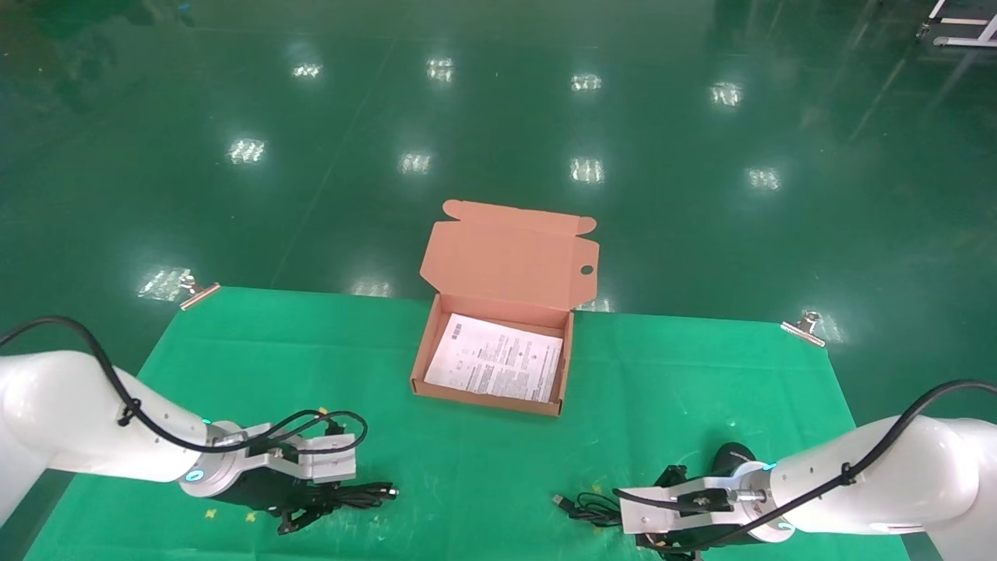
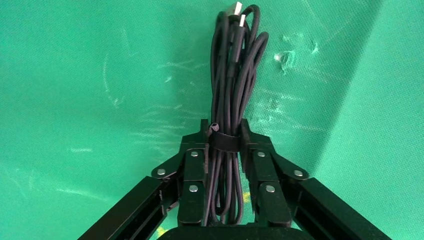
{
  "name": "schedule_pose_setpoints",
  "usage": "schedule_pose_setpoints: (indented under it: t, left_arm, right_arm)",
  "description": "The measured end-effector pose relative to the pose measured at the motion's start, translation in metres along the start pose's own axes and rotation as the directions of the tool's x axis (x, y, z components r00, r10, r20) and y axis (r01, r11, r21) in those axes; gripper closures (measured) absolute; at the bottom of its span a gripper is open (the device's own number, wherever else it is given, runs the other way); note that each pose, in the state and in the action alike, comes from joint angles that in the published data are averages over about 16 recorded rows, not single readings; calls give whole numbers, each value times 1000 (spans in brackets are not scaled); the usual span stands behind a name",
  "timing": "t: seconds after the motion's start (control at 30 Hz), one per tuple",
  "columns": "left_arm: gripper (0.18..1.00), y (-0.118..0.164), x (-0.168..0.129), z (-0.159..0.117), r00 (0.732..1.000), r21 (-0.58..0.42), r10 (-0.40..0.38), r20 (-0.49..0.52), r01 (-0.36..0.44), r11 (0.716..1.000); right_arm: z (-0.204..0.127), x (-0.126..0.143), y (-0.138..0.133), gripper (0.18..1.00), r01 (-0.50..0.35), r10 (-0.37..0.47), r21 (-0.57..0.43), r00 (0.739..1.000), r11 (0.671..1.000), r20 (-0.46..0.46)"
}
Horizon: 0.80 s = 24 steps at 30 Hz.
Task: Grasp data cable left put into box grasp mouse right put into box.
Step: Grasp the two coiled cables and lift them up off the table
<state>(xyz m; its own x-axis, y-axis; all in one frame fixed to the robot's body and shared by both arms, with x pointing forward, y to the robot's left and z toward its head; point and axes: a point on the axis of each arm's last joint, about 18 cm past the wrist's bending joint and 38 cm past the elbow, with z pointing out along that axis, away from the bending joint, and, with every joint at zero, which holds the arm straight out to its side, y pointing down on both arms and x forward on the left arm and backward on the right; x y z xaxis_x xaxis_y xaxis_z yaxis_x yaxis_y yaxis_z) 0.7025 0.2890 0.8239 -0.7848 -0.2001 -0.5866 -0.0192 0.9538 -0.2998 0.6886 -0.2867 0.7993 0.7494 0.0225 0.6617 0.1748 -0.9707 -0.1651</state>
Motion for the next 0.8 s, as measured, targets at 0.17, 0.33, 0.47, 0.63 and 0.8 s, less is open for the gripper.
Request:
schedule_pose_setpoints:
  t: [0.17,0.33,0.47,0.63,0.8]
  left_arm:
    - [809,0,1,0,1000,-2,3,-4,-3,1000]
    - [872,4,3,-4,1000,-10,4,-18,-5,1000]
    - [896,8,0,-16,1000,-18,7,-25,-7,1000]
    - [905,10,-13,-45,1000,-34,26,-2,-26,999]
    - [907,3,-36,-85,995,-53,67,76,-63,997]
  right_arm:
    - [-2,0,1,811,-4,4,2,1000,1000,1]
    - [-13,3,5,882,-19,19,9,1000,1000,-3]
    - [-33,13,11,918,-45,46,21,998,999,-32]
    - [-71,41,15,939,-89,95,52,988,995,-121]
    - [-117,83,9,946,-117,144,117,956,986,-255]
